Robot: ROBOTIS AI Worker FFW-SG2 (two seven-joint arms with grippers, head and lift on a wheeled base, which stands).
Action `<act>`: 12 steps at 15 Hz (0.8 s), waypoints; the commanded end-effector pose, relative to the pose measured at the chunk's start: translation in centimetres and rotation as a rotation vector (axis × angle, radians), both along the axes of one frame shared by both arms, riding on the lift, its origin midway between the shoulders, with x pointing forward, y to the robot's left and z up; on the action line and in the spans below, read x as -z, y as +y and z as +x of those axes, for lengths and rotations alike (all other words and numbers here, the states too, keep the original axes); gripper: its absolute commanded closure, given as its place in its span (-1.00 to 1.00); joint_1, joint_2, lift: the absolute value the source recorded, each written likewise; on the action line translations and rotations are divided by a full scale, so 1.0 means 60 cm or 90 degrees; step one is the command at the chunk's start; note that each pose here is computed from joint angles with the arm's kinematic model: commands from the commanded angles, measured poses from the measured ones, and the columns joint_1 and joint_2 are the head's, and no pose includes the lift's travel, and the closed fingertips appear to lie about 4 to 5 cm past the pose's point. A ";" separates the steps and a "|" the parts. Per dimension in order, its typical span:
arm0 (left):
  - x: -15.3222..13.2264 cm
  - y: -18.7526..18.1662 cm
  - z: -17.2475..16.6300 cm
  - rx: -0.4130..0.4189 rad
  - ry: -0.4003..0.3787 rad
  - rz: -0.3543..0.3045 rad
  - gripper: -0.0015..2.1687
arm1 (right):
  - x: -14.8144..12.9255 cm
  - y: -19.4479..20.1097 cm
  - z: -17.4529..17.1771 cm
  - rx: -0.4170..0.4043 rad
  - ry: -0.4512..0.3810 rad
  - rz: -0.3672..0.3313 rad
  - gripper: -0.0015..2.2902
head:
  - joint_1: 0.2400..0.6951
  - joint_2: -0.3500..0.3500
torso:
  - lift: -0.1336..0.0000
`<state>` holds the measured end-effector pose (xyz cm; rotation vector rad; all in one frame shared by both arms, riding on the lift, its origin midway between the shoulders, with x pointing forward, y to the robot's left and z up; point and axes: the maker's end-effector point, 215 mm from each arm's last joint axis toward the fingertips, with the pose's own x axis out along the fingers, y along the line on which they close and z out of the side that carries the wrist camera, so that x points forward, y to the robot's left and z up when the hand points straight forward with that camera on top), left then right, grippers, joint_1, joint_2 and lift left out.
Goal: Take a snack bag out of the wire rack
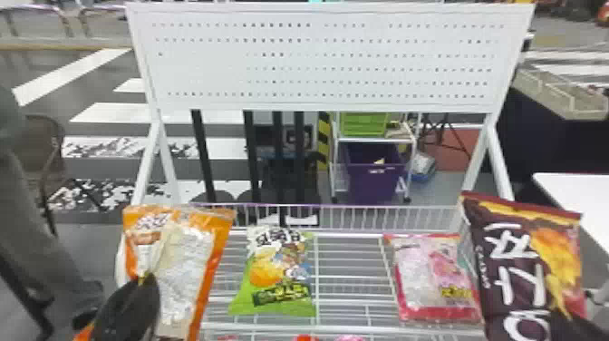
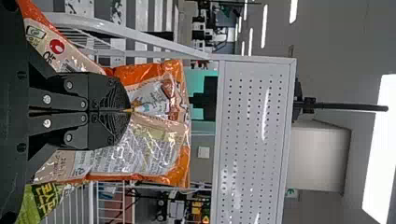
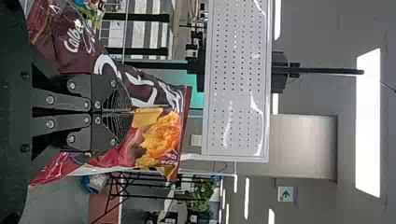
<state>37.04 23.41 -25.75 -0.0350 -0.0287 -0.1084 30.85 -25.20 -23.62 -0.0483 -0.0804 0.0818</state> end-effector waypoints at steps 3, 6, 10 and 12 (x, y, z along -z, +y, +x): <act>0.002 0.001 -0.001 -0.001 0.002 0.000 0.72 | -0.010 0.011 -0.005 -0.005 -0.002 -0.006 0.97 | 0.14 0.00 | 1.00; 0.001 0.001 -0.001 -0.001 0.001 0.000 0.72 | -0.007 0.010 -0.008 -0.004 0.002 -0.008 0.97 | 0.14 0.00 | 1.00; 0.000 0.000 -0.001 0.000 0.000 0.001 0.72 | -0.003 0.008 -0.010 -0.003 0.010 -0.012 0.97 | 0.14 0.00 | 1.00; 0.000 0.000 -0.001 0.001 0.000 0.001 0.72 | 0.001 0.007 -0.010 -0.002 0.016 -0.013 0.97 | 0.14 0.00 | 1.00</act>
